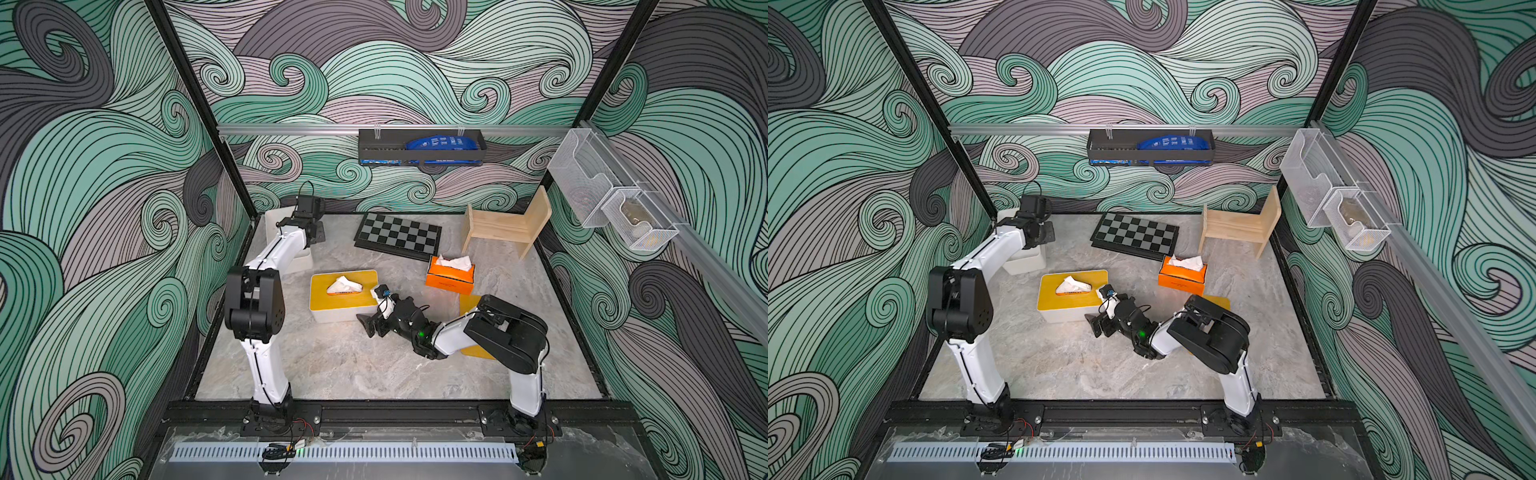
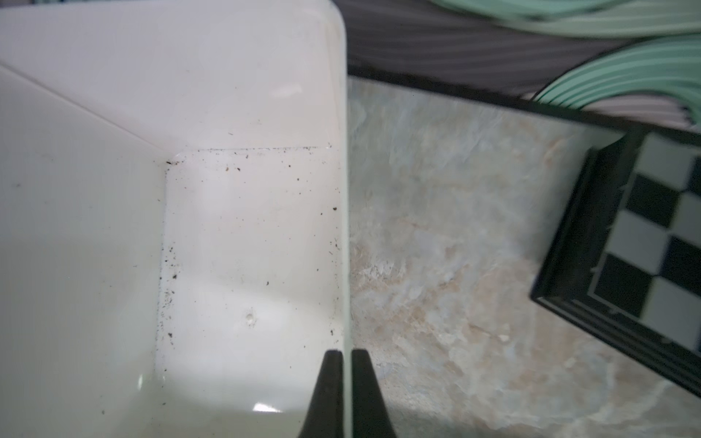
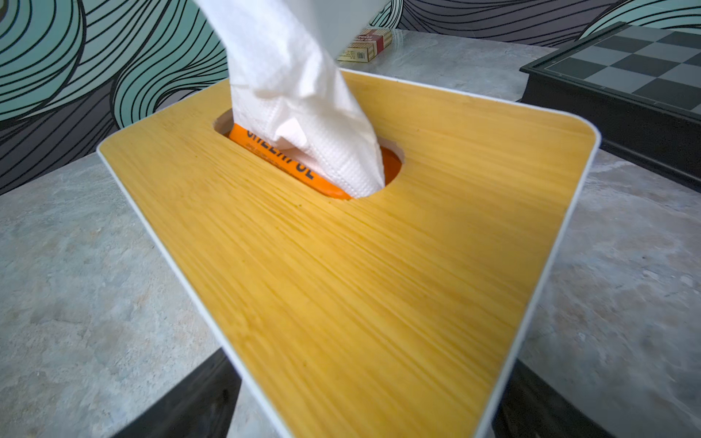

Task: Put the tissue paper into the tissue box
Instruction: Move the tissue box to the center of the board.

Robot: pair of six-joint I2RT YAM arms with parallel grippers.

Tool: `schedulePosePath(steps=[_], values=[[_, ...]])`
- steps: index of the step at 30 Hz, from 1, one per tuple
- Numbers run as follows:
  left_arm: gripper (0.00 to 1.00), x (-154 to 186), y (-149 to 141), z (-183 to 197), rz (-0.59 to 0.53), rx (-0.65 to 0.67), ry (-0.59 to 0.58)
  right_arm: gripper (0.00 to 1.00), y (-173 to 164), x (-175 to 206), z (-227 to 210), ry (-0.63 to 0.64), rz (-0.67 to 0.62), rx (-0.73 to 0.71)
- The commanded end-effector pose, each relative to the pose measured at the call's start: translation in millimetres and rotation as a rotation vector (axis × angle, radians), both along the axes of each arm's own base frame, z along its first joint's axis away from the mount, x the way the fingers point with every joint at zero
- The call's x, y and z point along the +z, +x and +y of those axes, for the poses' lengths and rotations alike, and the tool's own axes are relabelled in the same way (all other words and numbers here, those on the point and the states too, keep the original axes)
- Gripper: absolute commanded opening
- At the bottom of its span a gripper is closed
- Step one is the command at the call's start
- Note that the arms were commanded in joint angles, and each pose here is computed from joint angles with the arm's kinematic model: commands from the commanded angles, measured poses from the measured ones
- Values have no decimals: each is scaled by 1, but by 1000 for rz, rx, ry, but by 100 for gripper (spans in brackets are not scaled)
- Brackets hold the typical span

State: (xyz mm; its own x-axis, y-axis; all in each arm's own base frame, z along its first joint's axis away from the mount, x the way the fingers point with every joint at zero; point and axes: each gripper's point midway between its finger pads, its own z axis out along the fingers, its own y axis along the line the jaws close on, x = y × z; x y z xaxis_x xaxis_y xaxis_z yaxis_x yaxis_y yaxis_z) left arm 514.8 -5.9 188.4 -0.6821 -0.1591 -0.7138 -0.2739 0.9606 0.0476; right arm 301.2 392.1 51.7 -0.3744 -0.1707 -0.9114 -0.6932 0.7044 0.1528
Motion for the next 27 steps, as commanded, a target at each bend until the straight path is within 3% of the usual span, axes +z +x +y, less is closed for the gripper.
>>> schedulePosePath(steps=[1, 6, 10, 16, 21, 27], values=[[0, 103, -14, -1, -246, -38, 21, 100, 3, 3, 19, 32, 16, -10], [0, 175, -52, -15, -473, -125, -36, 100, 14, 5, 52, 40, 33, -21], [0, 212, -81, -19, -553, -159, -53, 100, 15, 4, 87, 35, 42, -9], [0, 224, -101, -33, -562, -241, -100, 100, 3, -6, 142, 26, 72, 27], [0, 219, -107, -51, -538, -340, -135, 100, -9, 3, 178, 97, 121, 98], [0, 220, -118, -77, -533, -454, -164, 100, -14, 53, 157, 136, 55, 120]])
